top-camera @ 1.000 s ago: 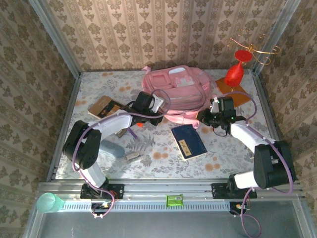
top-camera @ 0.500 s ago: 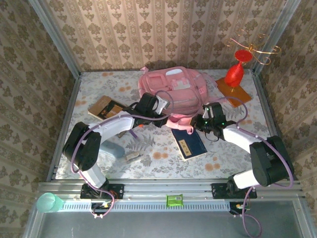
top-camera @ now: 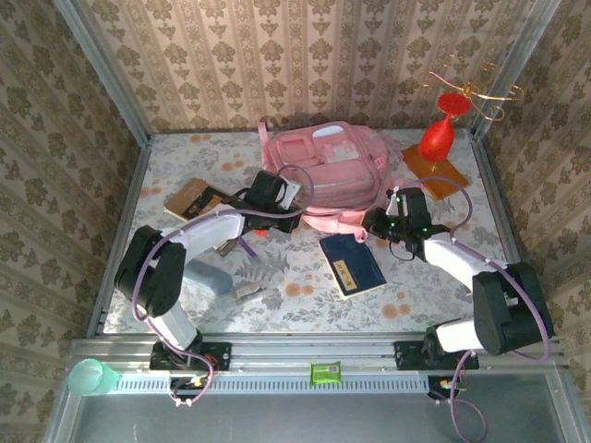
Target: Pack the student bag
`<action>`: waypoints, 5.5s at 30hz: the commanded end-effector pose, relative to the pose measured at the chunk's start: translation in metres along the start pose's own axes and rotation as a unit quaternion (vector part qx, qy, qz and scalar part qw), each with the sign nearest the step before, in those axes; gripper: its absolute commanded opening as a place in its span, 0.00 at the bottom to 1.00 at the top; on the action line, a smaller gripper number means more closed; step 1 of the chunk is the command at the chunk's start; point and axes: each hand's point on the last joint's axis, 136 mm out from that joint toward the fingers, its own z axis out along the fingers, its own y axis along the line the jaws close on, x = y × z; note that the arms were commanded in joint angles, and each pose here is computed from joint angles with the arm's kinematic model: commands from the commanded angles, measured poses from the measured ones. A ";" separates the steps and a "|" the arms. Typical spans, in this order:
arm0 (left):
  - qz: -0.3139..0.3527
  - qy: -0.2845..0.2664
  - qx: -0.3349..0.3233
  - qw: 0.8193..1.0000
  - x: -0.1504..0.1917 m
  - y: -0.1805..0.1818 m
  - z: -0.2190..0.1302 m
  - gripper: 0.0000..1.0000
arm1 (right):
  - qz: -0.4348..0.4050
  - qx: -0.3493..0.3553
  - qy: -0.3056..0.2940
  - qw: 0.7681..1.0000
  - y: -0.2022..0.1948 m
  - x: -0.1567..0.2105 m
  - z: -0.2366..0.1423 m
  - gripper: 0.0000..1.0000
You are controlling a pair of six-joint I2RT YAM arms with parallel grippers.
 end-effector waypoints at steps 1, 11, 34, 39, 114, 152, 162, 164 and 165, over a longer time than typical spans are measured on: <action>-0.048 0.005 -0.160 0.986 0.007 0.090 -0.013 0.00 | -0.010 0.039 -0.011 0.999 -0.024 -0.011 -0.004 0.00; 0.014 -0.046 0.085 0.995 -0.026 -0.056 0.004 0.00 | -0.019 -0.024 0.013 0.999 0.021 0.007 0.018 0.00; -0.039 -0.002 -0.054 0.998 0.013 0.044 -0.003 0.00 | -0.013 0.024 0.002 1.000 -0.020 -0.002 0.010 0.00; 0.000 -0.023 0.070 0.997 0.013 -0.012 0.001 0.26 | -0.014 0.025 0.004 1.000 -0.021 -0.002 0.011 0.00; 0.099 -0.040 0.003 0.994 0.015 0.003 0.007 0.00 | 0.017 0.084 -0.065 0.994 -0.038 -0.013 -0.007 0.00; 0.069 -0.065 0.104 0.990 0.014 -0.020 0.010 0.00 | -0.267 0.078 -0.046 0.959 0.033 -0.002 -0.045 0.58; 0.097 -0.073 0.112 0.986 0.025 -0.020 0.016 0.00 | -0.339 -0.049 0.021 0.939 0.117 0.002 0.042 0.77; 0.097 -0.073 0.111 0.986 0.025 -0.019 0.016 0.00 | -0.351 -0.048 0.029 0.935 0.119 -0.001 0.062 0.77; 0.096 -0.071 0.111 0.987 0.027 -0.019 0.016 0.00 | -0.359 -0.051 0.034 0.931 0.122 -0.002 0.071 0.77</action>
